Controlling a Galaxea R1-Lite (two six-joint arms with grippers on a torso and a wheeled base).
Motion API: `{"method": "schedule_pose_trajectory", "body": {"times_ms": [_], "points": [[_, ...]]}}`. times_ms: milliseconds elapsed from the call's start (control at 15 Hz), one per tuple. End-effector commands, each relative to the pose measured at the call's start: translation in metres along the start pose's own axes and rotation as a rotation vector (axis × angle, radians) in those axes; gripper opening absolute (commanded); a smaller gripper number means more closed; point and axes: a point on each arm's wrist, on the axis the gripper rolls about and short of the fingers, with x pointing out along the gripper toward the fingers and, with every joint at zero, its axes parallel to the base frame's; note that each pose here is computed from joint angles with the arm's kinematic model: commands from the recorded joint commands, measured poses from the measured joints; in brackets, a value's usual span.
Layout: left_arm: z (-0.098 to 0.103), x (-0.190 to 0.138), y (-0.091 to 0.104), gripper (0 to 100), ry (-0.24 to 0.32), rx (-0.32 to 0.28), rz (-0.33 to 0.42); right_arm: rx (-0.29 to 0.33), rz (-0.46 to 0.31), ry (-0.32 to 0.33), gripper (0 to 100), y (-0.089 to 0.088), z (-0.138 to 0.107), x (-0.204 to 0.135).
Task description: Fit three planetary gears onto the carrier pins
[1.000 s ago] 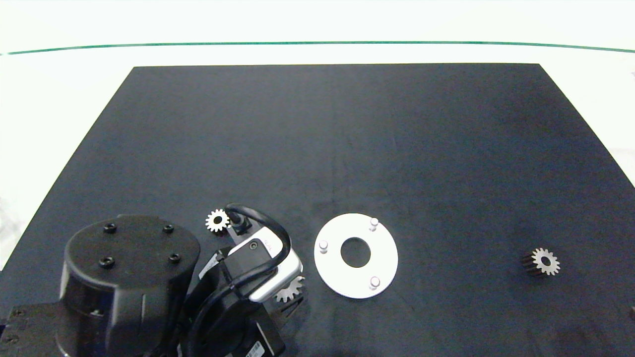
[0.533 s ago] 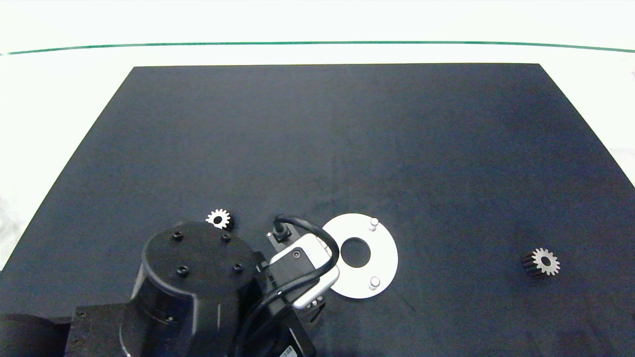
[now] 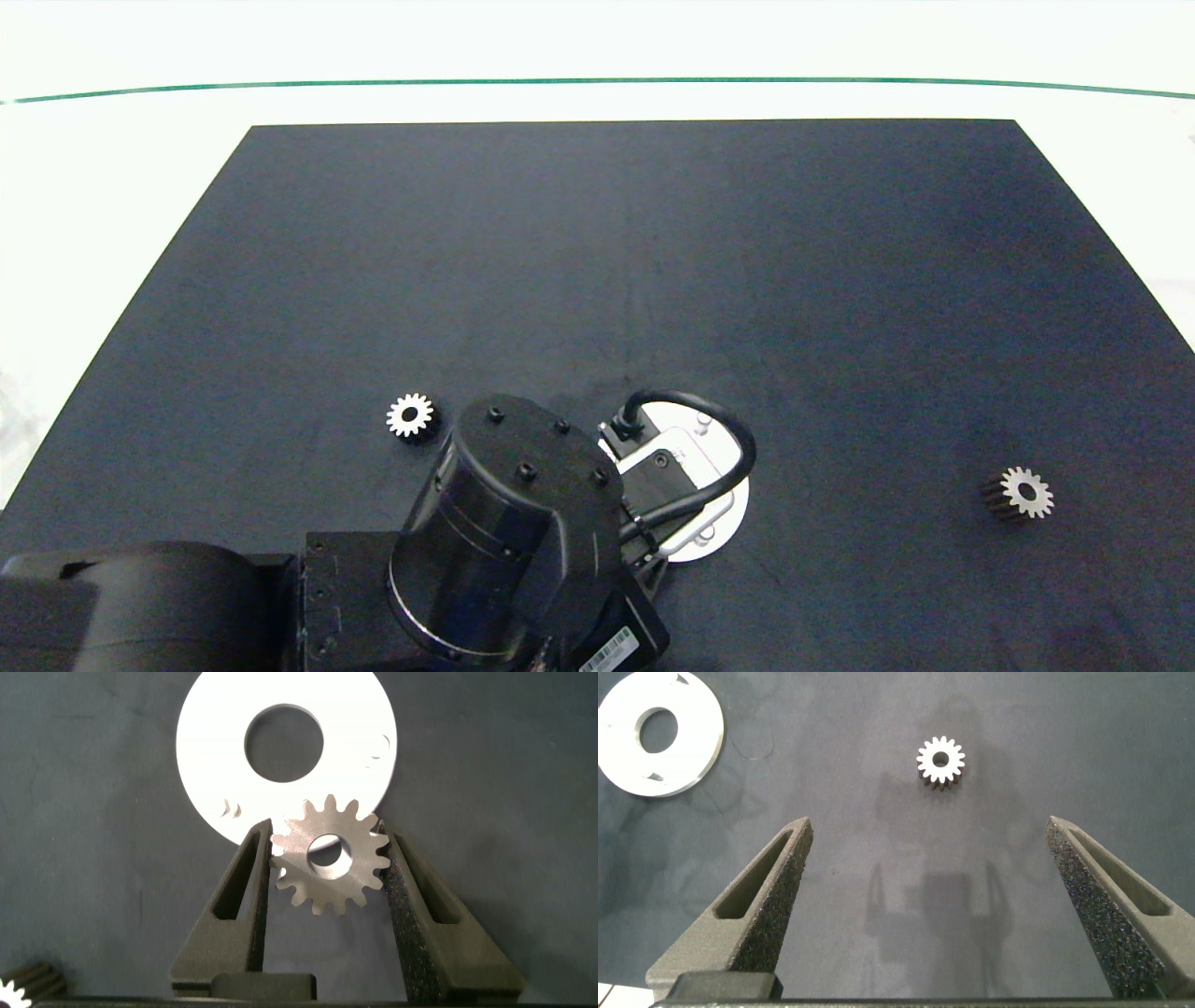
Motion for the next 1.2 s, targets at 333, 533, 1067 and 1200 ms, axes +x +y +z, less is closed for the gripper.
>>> {"method": "schedule_pose_trajectory", "body": {"times_ms": [333,533,1067,1200], "points": [[0.012,0.028,-0.013,22,0.014,-0.024,-0.010,0.002,0.005,0.005,100,0.000,-0.001,0.001],[0.020,0.036,-0.014,22,0.004,-0.078,-0.007,0.002,0.007,0.005,100,0.000,-0.001,0.001],[0.025,0.046,-0.026,22,0.012,-0.085,0.002,0.010,0.004,0.001,100,0.000,0.000,0.000],[0.026,0.046,-0.026,22,0.008,-0.092,0.006,0.026,0.004,-0.004,100,0.000,0.000,-0.001]]}}
